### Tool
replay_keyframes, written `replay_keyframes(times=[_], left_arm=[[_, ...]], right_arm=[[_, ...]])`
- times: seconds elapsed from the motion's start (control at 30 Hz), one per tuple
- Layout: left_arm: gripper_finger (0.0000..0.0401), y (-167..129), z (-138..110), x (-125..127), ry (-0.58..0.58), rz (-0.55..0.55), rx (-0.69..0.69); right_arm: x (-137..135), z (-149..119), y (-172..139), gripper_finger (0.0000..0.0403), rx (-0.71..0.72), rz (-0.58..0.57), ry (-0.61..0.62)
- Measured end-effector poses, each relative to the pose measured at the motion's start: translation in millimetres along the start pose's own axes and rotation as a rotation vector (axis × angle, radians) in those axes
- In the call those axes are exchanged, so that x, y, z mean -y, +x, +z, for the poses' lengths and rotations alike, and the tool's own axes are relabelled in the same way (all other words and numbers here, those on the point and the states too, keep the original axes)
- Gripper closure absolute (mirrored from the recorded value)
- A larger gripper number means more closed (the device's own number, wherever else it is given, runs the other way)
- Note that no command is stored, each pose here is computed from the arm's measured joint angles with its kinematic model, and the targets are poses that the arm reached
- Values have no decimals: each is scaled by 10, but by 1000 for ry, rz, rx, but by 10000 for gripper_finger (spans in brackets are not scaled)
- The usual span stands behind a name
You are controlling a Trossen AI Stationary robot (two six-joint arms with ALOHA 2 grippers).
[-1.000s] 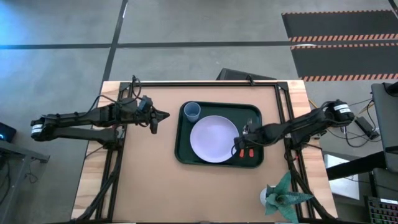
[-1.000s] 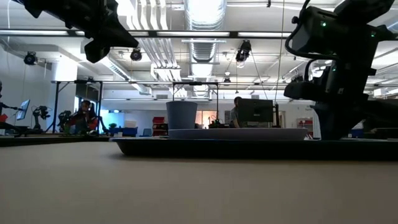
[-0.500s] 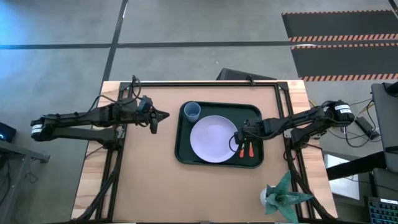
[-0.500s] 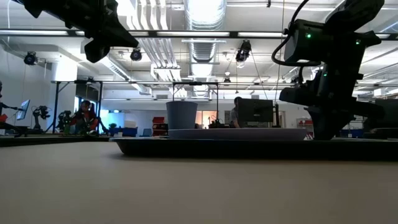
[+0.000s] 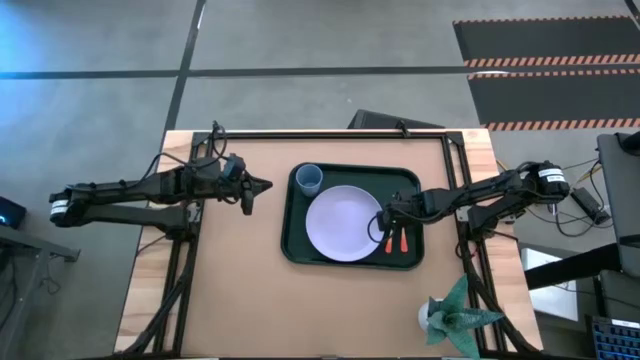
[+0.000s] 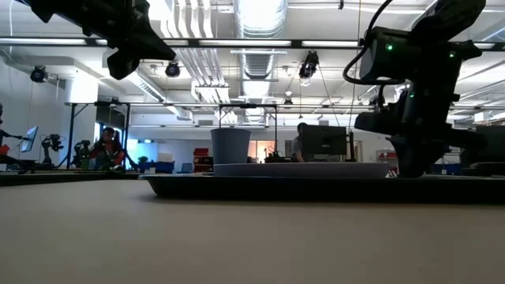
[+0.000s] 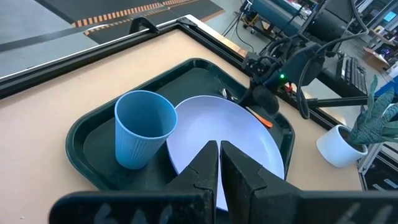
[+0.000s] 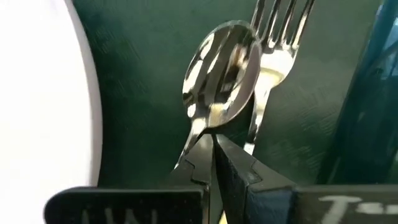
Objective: Pick and place plate/cup/fork/spoon on tray
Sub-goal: Put the orange spoon on the black tray to the middle of the violet plate and orange fork
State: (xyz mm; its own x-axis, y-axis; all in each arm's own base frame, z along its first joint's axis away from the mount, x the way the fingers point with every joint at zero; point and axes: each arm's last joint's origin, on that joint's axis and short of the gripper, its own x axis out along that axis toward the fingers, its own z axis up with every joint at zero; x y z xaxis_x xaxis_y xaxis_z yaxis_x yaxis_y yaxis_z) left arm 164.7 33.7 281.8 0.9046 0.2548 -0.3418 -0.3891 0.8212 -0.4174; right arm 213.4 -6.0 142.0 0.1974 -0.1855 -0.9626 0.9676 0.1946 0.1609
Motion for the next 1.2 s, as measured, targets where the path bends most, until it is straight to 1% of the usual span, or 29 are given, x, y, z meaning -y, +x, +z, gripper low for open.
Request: replay_keyframes(times=[0.27,0.4,0.5,0.67,0.8,0.9,1.2], left_arm=[[401,-1,1,0,0,0,1],[401,1,0,0,0,0,0],[401,-2,1,0,0,0,1],[401,0,1,1,0,-1,2],[401,0,2,1,0,-1,2],[401,0,1,1,0,-1,1],[401,2,4,2,1,-2,5]], right_arm=[[-3,0,0,394,0,3,5],[-1,13,-1,394,45,-4,15],[-1,14,-1,394,49,-6,19],[-4,1,-3,394,40,-2,17],[-11,-53,-10,394,-12,7,5],[-20,-93,-18,394,-17,12,19],[-48,-141,100,394,-13,-30,35]])
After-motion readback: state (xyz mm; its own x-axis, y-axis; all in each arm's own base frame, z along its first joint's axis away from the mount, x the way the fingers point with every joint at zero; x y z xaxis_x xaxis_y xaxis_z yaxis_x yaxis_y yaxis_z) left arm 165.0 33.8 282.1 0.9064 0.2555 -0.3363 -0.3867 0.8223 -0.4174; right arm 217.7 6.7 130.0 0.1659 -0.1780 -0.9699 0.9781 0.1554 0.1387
